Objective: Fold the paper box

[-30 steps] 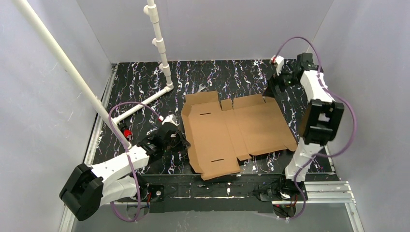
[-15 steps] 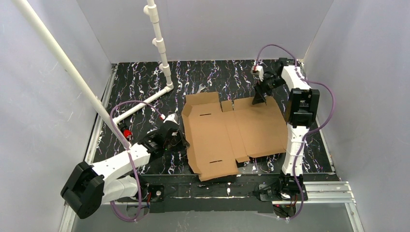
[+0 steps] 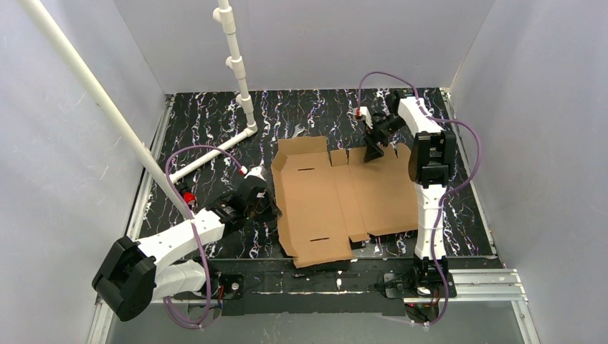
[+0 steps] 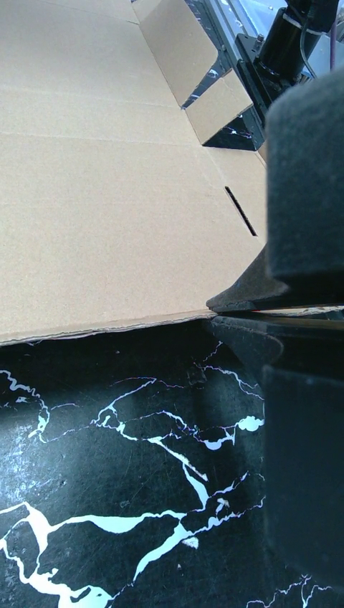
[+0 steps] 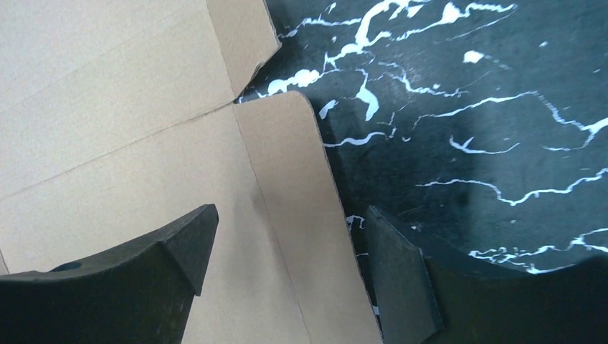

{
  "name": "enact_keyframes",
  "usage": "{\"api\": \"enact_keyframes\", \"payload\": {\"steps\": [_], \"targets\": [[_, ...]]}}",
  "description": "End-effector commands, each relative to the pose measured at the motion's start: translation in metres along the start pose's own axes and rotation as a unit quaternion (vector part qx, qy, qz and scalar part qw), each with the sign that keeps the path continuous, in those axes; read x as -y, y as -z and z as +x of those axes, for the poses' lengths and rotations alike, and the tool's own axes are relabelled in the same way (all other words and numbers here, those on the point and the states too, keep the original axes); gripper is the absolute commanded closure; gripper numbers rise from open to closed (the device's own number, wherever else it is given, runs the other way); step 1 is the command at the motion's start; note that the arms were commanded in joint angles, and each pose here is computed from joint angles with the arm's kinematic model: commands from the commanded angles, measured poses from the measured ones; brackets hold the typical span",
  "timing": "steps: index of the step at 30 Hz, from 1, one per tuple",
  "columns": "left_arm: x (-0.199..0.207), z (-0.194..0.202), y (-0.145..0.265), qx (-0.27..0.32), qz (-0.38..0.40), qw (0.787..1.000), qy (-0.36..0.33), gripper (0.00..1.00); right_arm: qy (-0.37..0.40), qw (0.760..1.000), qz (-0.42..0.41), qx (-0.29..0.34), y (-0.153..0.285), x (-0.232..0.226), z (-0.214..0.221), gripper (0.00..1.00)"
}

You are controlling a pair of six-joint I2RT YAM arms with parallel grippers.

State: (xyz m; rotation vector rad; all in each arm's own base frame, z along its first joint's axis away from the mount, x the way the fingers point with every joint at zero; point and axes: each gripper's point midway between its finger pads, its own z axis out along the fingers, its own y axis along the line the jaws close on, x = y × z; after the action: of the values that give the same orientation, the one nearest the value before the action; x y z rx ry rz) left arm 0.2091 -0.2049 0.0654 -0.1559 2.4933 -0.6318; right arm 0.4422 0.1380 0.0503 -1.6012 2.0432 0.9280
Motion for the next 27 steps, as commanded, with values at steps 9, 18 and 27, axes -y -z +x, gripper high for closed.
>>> {"api": "enact_keyframes", "payload": {"steps": [9, 18, 27], "targets": [[0.005, -0.013, 0.004, 0.011, -0.009, 1.0, -0.012, 1.0, 0.037, 0.999, -0.021, -0.022, 0.008, -0.009, 0.001, 0.39], [0.004, -0.013, 0.005, 0.011, -0.012, 1.0, -0.003, 1.0, 0.06, 0.998, -0.015, -0.015, 0.021, -0.021, -0.013, 0.7], [0.017, -0.022, 0.016, 0.022, 0.014, 0.999, -0.018, 0.9, 0.13, 0.991, 0.026, -0.029, 0.056, -0.039, -0.046, 0.99]]}}
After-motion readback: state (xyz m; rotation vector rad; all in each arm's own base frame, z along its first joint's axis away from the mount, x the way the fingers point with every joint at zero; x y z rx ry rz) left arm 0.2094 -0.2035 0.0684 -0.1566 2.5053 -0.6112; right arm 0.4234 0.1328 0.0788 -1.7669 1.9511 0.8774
